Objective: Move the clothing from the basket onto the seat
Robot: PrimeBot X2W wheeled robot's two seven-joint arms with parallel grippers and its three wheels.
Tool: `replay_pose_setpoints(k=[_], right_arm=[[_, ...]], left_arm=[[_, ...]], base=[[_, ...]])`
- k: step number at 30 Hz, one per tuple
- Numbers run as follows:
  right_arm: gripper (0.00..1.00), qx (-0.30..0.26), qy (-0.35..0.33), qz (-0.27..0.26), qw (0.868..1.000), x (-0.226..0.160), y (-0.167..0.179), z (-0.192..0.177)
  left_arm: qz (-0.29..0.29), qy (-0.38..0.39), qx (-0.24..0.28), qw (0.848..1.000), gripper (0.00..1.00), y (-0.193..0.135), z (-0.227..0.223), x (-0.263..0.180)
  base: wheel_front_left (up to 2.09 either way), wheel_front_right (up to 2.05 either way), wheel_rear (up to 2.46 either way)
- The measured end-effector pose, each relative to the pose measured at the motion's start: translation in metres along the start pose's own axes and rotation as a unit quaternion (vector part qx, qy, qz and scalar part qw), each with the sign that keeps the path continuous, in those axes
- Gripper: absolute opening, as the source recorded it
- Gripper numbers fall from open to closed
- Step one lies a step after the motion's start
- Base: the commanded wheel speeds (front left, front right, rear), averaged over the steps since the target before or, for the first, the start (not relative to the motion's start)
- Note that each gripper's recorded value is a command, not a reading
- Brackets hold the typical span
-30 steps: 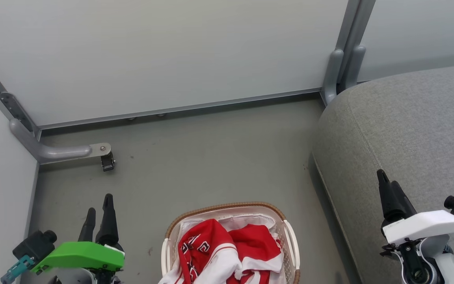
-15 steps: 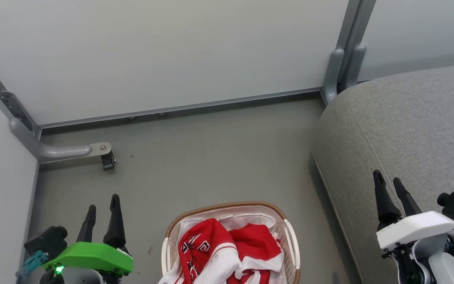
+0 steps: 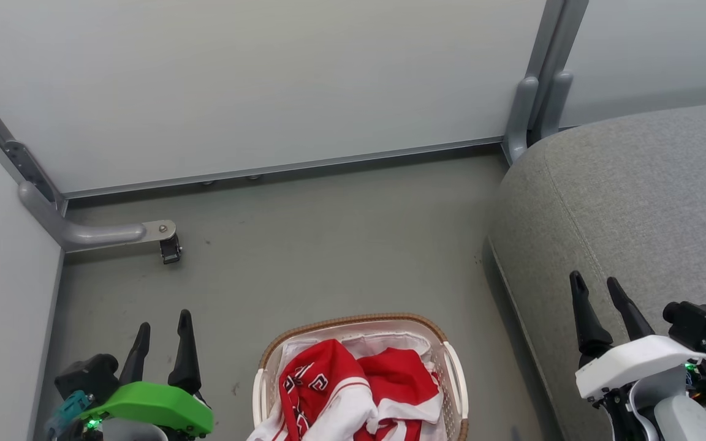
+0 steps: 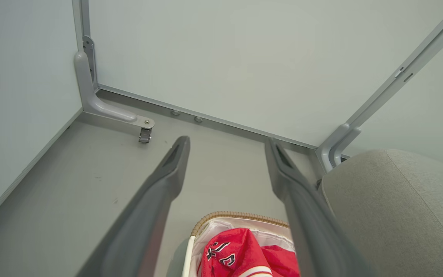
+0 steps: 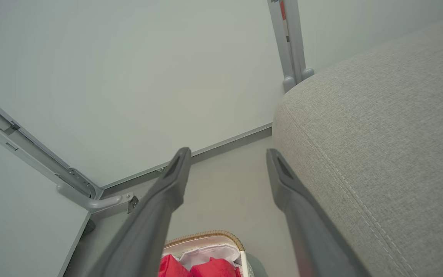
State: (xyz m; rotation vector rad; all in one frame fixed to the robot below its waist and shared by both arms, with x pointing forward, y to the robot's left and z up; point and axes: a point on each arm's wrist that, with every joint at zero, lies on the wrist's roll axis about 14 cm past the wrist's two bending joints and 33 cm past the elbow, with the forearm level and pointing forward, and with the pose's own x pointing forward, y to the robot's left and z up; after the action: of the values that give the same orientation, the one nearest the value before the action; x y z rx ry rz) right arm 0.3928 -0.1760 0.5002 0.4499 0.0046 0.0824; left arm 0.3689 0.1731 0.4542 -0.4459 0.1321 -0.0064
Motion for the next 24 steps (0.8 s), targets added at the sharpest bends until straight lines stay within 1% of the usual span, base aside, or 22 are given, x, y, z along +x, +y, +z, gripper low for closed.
replay_pose_setpoints(k=[11, 24], right_arm=[[1.0, -0.05, 0.003, 0.013, 0.999, -0.001, 0.006, -0.005], [1.0, -0.098, 0.001, 0.027, 0.995, -0.001, 0.011, -0.008]], left_arm=[[-0.003, 0.001, 0.05, 0.999, 1.0, 0.0, -0.003, -0.002], [-0.008, -0.001, 0.083, 0.997, 1.0, -0.002, -0.007, -0.005]], base=[[0.0, 0.0, 0.0], [0.0, 0.0, 0.0]])
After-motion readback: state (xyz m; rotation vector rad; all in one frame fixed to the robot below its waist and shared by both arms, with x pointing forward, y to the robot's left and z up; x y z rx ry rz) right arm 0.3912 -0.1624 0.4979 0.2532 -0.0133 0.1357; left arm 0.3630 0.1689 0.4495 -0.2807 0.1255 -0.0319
